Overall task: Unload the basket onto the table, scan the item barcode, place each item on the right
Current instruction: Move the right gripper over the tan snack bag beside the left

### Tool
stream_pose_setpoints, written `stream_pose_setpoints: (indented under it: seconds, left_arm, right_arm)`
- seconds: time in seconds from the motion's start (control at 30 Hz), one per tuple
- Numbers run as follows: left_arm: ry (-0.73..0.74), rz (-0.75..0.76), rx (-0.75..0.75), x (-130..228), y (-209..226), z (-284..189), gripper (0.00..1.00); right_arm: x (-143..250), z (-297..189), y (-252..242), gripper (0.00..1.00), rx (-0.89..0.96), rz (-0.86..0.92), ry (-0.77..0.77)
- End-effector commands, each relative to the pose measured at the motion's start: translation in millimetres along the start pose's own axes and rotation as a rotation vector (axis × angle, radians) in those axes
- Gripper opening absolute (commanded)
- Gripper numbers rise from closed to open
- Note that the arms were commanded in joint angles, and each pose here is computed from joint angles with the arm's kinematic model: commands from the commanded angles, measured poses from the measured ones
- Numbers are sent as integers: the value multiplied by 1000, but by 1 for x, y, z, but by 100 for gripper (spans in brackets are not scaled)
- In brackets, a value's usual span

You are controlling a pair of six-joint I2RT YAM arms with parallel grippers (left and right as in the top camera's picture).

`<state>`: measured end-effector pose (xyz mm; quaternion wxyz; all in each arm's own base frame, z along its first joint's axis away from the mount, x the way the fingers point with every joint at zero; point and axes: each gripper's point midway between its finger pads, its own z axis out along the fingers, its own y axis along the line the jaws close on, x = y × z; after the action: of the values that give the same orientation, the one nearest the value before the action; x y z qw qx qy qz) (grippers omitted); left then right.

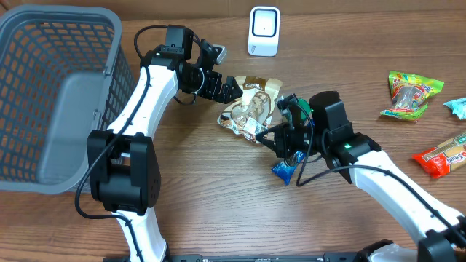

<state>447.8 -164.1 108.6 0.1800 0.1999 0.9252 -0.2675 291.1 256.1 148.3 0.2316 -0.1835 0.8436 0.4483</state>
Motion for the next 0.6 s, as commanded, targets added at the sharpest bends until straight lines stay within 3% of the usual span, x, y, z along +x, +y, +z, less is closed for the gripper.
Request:
stream_pose_setpoints:
  seconds: [0.0, 0.23, 0.57]
  left_arm:
    - [-16, -14, 18, -3, 1, 2, 100]
    - [7, -8, 17, 3, 1, 2, 100]
    - [53, -4, 10, 18, 4, 6, 100]
  right_arm:
    - [-7, 11, -40, 4, 159, 88, -52]
    - [-24, 32, -79, 4, 273, 120, -108]
    - [-51, 64, -111, 4, 348, 128, -66]
